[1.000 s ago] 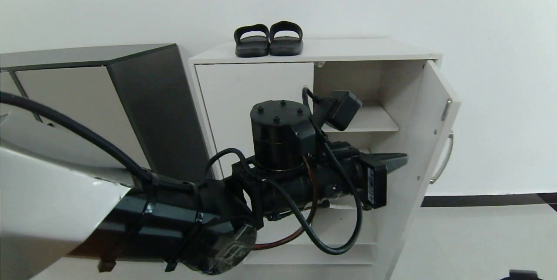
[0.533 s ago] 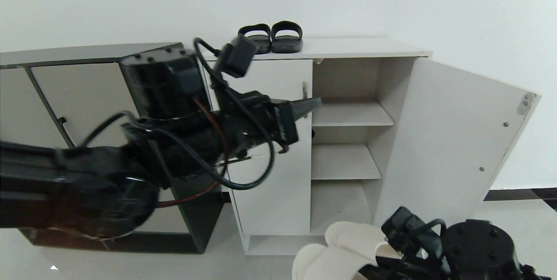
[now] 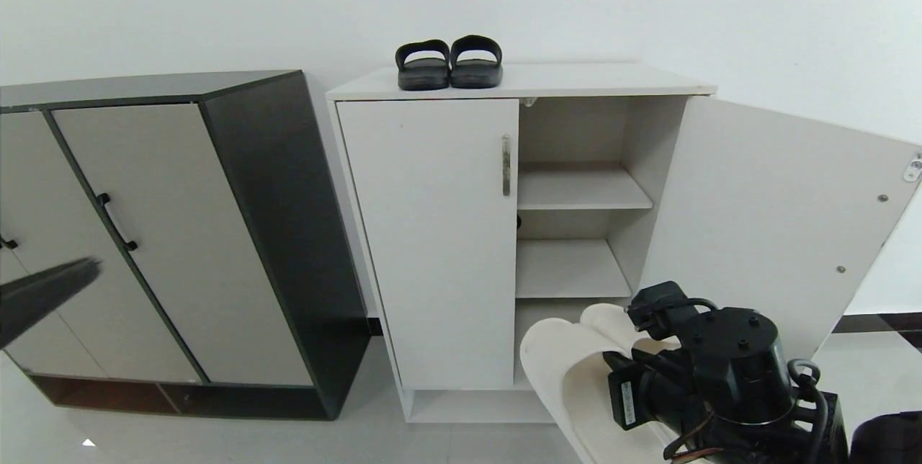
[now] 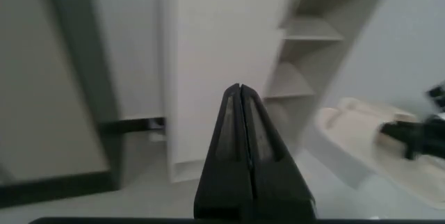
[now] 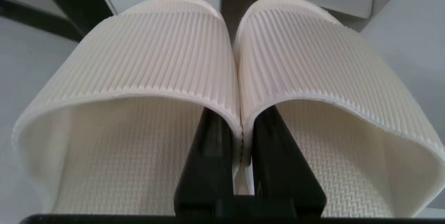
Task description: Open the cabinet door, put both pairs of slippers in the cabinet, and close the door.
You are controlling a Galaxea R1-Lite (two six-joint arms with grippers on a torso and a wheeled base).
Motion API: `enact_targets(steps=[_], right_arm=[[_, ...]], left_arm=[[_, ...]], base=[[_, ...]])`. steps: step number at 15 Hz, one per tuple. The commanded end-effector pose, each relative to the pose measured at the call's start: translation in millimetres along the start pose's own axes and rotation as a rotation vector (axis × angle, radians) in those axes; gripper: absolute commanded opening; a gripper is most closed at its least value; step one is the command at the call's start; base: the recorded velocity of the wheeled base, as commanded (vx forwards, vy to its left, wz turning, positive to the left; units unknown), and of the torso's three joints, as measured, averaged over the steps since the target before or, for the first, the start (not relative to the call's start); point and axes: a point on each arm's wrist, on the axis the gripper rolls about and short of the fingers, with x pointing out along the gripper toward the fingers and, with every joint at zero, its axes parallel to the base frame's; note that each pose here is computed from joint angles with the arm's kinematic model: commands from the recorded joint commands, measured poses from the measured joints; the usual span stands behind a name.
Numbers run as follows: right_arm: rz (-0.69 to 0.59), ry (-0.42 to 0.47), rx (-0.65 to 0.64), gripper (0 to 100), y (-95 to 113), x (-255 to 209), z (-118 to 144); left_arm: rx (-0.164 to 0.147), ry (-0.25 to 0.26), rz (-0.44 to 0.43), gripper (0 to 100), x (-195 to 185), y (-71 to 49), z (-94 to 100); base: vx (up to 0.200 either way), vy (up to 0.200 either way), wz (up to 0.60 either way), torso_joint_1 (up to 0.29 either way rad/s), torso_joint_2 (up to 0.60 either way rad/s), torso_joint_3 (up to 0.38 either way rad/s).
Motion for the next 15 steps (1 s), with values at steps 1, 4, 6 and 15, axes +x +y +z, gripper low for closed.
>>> enact_targets(steps=[1, 4, 6, 15], right_arm=[[-0.004, 0.003, -0.002, 0, -0.4, 0.8, -0.8], [0.008, -0.001, -0.006, 0, 2.3, -1.4, -0.5], [0.029, -0.001, -0.014, 0, 7.7, -4.1, -2.1], [0.107, -0.039, -0.025, 0, 25.8, -14.2, -1.5]], left_arm=[[0.036, -0.113, 0.363, 0, -80.1, 9.7, -110.6], [0.036, -0.085, 0.367, 0, -82.3, 13.1, -159.3], [0.034, -0.113, 0.277, 0, -76.3, 13.0, -166.5], [0.13, -0.061, 0.199, 0, -75.3, 11.7, -170.9]], base=[[0.0, 0.0, 0.0, 0.0, 0.0, 0.0], [0.0, 0.0, 0.0, 0.0, 0.0, 0.0], [0.0, 0.0, 0.0, 0.0, 0.0, 0.0], [0.0, 0.0, 0.0, 0.0, 0.0, 0.0]])
